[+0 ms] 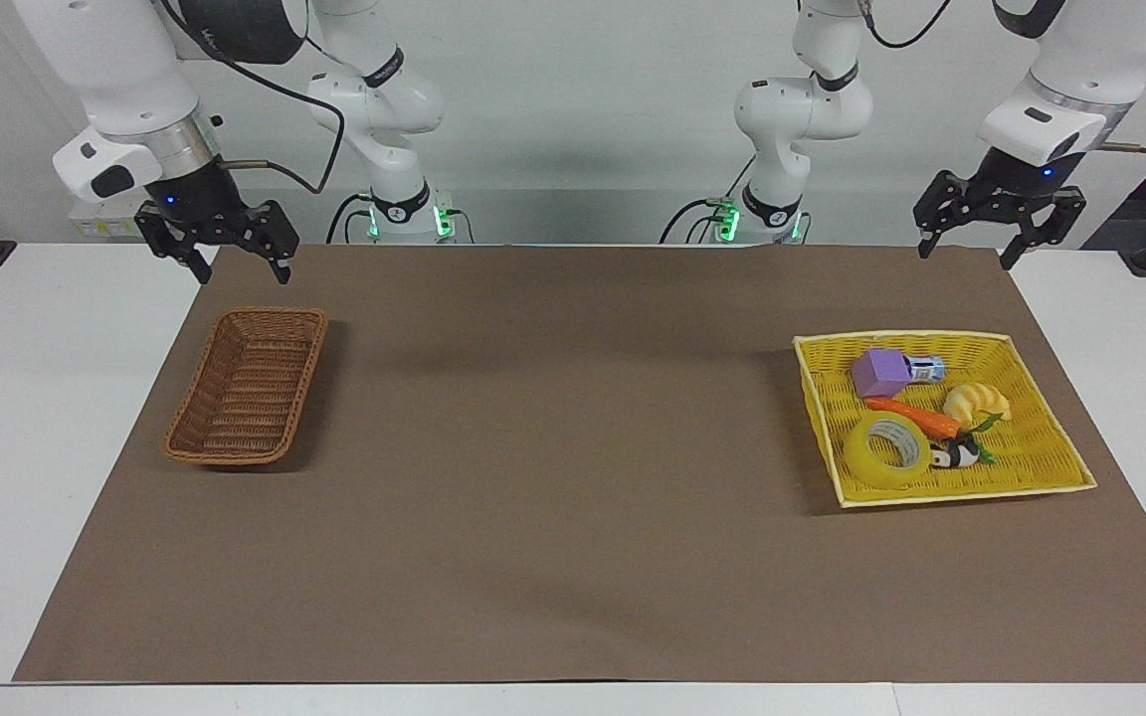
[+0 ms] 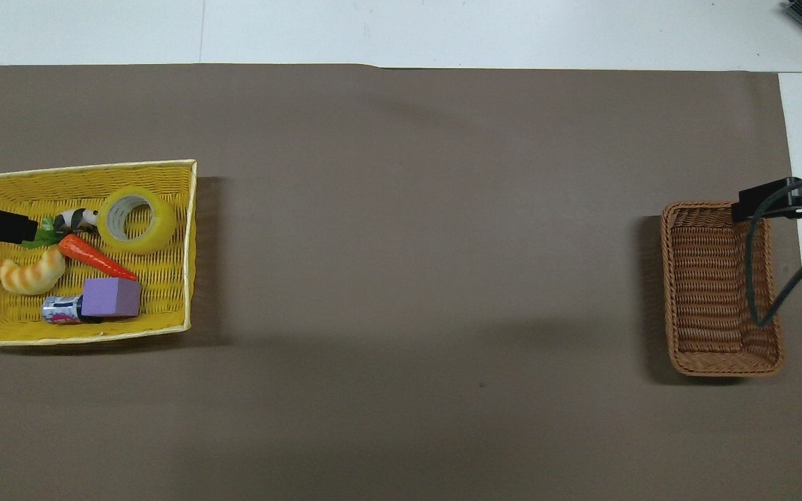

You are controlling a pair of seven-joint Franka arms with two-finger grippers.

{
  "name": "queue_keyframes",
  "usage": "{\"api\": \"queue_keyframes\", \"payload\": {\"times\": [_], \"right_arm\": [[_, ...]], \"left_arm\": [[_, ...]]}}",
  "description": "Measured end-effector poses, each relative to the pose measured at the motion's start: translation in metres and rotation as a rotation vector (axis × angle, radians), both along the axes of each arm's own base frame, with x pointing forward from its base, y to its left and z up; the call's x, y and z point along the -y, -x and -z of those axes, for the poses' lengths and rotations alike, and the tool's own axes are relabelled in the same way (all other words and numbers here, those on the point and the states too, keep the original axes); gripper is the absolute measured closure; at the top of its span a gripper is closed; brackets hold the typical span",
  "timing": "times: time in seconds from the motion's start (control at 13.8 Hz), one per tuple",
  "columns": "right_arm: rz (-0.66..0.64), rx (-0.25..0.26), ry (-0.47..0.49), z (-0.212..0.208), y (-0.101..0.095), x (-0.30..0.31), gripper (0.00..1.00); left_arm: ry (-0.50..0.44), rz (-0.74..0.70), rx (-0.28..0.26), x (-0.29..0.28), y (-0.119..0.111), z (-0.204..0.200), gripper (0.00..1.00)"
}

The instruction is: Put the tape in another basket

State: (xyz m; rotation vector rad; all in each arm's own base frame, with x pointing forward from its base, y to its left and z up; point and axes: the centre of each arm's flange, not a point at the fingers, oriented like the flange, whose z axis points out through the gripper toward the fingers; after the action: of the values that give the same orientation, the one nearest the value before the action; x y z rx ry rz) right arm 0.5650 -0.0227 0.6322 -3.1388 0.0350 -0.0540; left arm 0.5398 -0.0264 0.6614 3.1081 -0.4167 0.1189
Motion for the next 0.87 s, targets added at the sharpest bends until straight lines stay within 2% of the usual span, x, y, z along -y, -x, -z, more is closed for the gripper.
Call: {"api": "queue_keyframes", "payload": {"times": [0.87], "right_arm": [[-0.002, -0.020, -0.004, 0.0047, 0.0064, -0.0018, 0.00]], "left_arm": [[0.000, 0.000, 0.000, 0.0003, 0.0000, 0.0000, 0.00]]}}
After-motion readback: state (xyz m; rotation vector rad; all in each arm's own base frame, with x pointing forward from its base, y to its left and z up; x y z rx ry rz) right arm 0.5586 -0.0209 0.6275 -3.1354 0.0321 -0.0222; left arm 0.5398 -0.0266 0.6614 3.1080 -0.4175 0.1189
